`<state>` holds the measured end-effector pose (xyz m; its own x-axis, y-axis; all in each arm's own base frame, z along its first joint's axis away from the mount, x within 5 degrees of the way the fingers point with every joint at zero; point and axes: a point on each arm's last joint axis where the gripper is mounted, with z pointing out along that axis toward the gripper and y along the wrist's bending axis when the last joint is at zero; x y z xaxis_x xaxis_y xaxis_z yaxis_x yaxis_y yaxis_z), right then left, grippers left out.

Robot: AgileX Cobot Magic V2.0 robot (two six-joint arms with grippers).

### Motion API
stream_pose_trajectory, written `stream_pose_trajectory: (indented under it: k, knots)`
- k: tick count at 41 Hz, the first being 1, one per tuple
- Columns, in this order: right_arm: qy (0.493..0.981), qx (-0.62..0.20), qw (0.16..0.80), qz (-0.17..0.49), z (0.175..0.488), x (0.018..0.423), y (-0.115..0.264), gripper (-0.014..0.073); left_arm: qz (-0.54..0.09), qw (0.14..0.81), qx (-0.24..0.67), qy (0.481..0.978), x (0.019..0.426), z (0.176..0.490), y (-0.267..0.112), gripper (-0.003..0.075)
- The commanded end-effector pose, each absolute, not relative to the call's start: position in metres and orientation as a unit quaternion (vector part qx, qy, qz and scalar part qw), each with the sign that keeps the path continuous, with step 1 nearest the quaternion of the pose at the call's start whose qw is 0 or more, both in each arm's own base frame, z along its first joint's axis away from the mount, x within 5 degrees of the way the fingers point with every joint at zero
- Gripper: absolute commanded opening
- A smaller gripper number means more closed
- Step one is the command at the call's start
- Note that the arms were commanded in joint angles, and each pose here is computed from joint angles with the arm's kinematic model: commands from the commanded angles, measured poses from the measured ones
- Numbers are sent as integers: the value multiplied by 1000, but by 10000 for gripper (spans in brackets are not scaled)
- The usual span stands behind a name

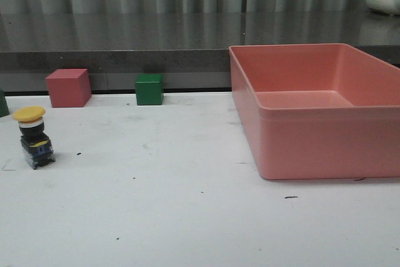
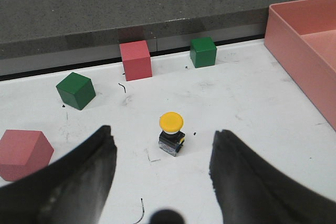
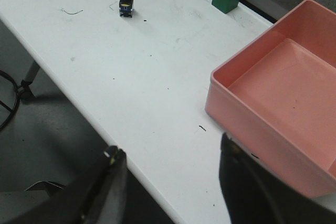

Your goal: Place and stand button with both arms

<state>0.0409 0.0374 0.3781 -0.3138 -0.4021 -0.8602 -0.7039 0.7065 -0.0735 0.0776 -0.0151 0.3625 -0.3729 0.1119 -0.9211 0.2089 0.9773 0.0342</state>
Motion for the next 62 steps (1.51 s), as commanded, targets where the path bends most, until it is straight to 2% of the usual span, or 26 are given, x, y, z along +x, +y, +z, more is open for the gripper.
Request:
stream_pose_trajectory:
  k: [1, 10, 13, 14, 40, 46, 51, 62]
  knots:
    - [775, -341, 505, 169, 389, 42, 38, 316, -48, 591, 94, 800, 80, 376, -16, 306]
    - [776, -341, 503, 168, 389, 42, 38, -42, -50, 591, 94, 800, 80, 376, -16, 64]
    - [777, -342, 502, 168, 389, 42, 38, -125, -50, 591, 94, 800, 80, 376, -16, 1]
    - [777, -342, 502, 168, 389, 42, 38, -115, -50, 591, 94, 800, 80, 376, -16, -21]
    - [777, -342, 502, 168, 389, 42, 38, -118, -59, 589, 91, 801, 79, 376, -17, -20]
    - [777, -342, 502, 168, 389, 42, 38, -118, -59, 630, 75, 771, 74, 372, -14, -20]
    - [777, -342, 502, 168, 389, 42, 38, -118, -44, 673, 50, 736, 72, 356, -9, -20]
    - [777, -342, 502, 168, 389, 42, 38, -118, -20, 754, 21, 656, 58, 292, -3, -20]
